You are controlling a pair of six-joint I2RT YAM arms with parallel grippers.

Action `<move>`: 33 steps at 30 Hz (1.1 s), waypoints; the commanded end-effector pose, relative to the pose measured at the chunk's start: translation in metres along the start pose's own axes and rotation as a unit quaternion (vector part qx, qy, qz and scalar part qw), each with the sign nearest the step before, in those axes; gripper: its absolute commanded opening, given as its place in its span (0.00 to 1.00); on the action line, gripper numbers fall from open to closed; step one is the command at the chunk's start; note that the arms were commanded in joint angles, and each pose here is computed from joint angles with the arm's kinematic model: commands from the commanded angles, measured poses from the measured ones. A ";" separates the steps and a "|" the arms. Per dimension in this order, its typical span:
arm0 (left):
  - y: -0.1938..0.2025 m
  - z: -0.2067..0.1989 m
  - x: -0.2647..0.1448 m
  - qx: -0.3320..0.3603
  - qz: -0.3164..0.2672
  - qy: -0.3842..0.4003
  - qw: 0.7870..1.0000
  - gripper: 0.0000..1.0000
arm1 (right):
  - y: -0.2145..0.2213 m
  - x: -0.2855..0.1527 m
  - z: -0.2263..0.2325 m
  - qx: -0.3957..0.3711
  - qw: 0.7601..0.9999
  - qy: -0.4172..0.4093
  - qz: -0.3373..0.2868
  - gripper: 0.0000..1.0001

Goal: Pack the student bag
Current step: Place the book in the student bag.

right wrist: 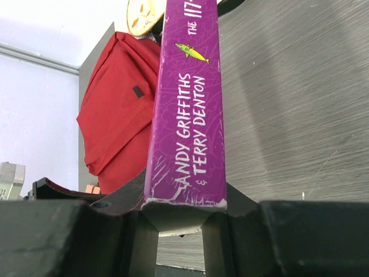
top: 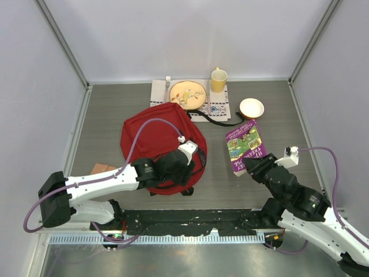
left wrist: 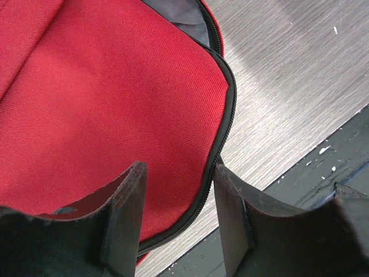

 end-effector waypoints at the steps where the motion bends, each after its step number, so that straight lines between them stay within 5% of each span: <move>1: -0.014 0.004 -0.005 0.000 -0.024 -0.025 0.999 0.51 | -0.003 0.000 0.019 0.044 0.998 -0.039 -0.008 0.01; 10: -0.011 0.003 0.001 -0.002 -0.021 -0.025 0.999 0.46 | 0.001 0.000 0.013 0.049 0.998 -0.041 0.003 0.01; 13: -0.008 0.001 0.007 0.000 -0.013 -0.022 1.000 0.34 | 0.002 -0.001 0.013 0.047 0.998 -0.045 0.009 0.01; 17: -0.011 0.003 0.010 -0.006 -0.009 -0.039 0.999 0.01 | 0.002 -0.005 0.013 0.048 0.997 -0.049 0.019 0.01; 33: -0.089 0.049 -0.090 -0.096 -0.181 -0.168 0.964 0.00 | 0.040 -0.005 0.041 0.022 0.976 -0.150 0.158 0.01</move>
Point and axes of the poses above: each gripper's point midway between its finger pads, its own x axis out along the fingers, its own z axis along the line the jaws close on, y = z × x, the point moved 7 cm from there along -x, back along the fingers, and after that the axes turned 13 degrees about x, right-handed, at the moved point
